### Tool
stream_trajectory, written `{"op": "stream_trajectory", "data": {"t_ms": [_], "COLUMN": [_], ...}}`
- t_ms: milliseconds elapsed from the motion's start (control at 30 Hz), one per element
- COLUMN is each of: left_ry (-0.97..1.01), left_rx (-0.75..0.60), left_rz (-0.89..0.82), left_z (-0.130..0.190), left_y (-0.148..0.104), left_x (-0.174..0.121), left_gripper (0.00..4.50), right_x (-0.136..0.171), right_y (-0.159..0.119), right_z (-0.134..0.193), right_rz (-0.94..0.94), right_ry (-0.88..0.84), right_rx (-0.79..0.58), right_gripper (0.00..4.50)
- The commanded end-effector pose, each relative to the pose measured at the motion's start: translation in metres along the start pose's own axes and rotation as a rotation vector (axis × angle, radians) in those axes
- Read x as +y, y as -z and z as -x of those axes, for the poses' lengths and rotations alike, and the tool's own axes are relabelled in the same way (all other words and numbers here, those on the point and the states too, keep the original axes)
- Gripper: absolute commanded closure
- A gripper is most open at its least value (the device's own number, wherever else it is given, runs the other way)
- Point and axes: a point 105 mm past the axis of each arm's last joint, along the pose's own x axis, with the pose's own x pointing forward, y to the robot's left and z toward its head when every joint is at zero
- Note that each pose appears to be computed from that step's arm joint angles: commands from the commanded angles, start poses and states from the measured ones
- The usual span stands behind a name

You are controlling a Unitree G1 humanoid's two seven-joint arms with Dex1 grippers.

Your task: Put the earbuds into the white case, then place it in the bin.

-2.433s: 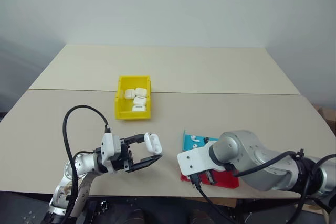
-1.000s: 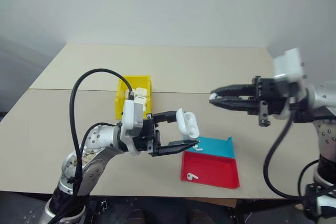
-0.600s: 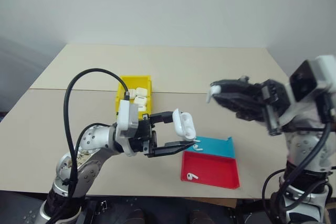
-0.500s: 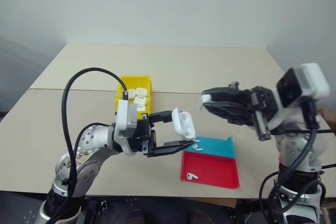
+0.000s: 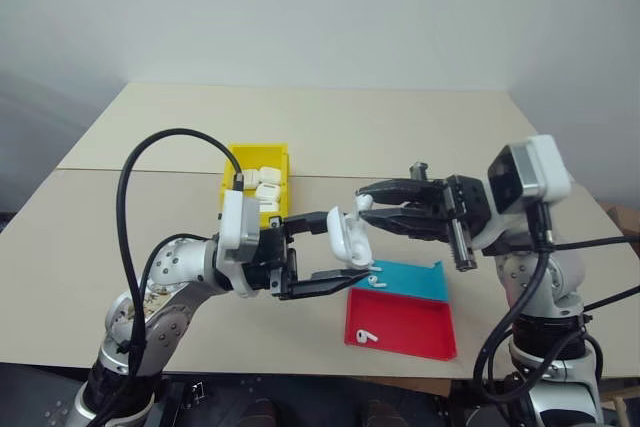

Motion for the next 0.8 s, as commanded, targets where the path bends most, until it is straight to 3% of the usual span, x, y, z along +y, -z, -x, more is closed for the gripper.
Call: {"op": "stream_trajectory", "data": {"t_ms": [33, 600, 767, 800], "left_ry": [0.03, 0.032, 0.031, 0.03], "left_rx": [-0.045, -0.06, -0.064, -0.065], "left_rz": [-0.043, -0.051, -0.051, -0.051], "left_z": [-0.004, -0.006, -0.006, -0.006], "left_y": [-0.012, -0.013, -0.013, -0.013], "left_x": [-0.005, -0.004, -0.004, -0.004], "left_gripper": [1.71, 1.71, 1.71, 1.71], "right_x": [0.0, 0.003, 0.006, 0.006], "right_y": [-0.004, 0.006, 0.008, 0.008], "right_z": [-0.002, 0.002, 0.003, 0.004], "right_rz": [0.048, 0.046, 0.048, 0.046], "right_ry": [-0.01, -0.029, -0.042, -0.043], "right_rx": [0.012, 0.066, 0.081, 0.081], "right_gripper": [3.8, 3.8, 2.26, 2.26]}}
